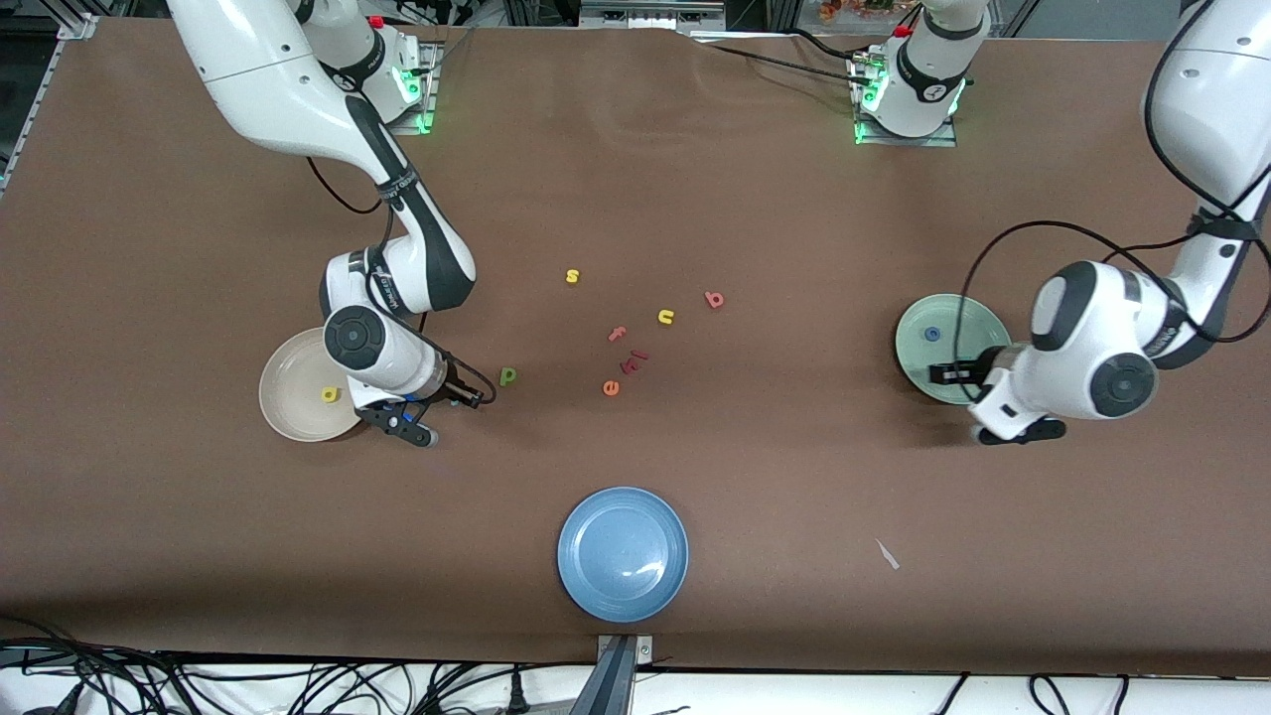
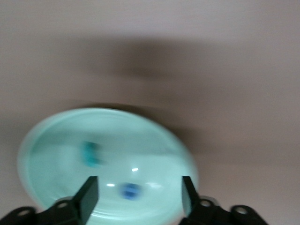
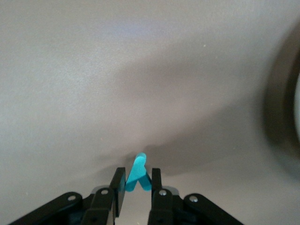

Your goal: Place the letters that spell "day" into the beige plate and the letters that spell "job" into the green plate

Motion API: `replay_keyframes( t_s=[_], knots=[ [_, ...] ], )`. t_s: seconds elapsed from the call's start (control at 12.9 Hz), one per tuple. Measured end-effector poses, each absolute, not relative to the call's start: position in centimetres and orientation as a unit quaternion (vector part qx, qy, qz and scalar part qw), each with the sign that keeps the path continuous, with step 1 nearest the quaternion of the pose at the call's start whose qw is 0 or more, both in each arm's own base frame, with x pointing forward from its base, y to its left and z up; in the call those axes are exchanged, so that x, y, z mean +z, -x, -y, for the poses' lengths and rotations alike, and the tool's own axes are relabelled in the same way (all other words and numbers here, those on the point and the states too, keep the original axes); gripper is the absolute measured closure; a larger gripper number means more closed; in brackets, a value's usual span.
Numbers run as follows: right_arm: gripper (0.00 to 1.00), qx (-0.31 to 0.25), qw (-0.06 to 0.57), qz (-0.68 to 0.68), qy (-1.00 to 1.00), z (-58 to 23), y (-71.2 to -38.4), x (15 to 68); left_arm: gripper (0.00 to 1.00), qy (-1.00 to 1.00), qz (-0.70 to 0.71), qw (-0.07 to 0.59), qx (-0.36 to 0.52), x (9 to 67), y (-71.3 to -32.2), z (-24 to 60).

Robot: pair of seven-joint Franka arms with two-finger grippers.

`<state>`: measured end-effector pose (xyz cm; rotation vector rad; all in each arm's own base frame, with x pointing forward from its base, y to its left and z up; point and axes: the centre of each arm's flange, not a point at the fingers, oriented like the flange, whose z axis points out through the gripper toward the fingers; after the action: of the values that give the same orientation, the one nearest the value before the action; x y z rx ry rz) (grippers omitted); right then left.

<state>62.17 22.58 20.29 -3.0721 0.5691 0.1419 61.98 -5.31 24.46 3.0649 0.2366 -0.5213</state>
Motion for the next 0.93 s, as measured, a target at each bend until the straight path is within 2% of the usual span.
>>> replay_keyframes(
  t_s=[0.08, 0.16, 0.62, 0.93],
  knots=[
    [0.74, 0.053, 0.001, -0.159, 0.986, -21.8, -62.2, 21.1, 0.02, -0.982, -0.088, 0.02, -0.165, 25.7, -61.6, 9.3],
    [0.74, 0.058, -0.005, -0.136, 0.989, -20.6, -62.4, 21.9, 0.0, -0.98, -0.1, 0.028, -0.169, 26.5, -60.7, 13.0],
    [0.74, 0.068, -0.018, -0.017, 0.997, -12.9, -61.2, 24.7, 0.0, -0.968, -0.206, 0.045, -0.14, 24.7, -53.0, 30.4],
    [0.74, 0.075, -0.027, 0.063, 0.995, -7.4, -61.1, 24.7, 0.0, -0.952, -0.29, -0.018, -0.099, 22.0, -49.8, 34.1]
  ],
)
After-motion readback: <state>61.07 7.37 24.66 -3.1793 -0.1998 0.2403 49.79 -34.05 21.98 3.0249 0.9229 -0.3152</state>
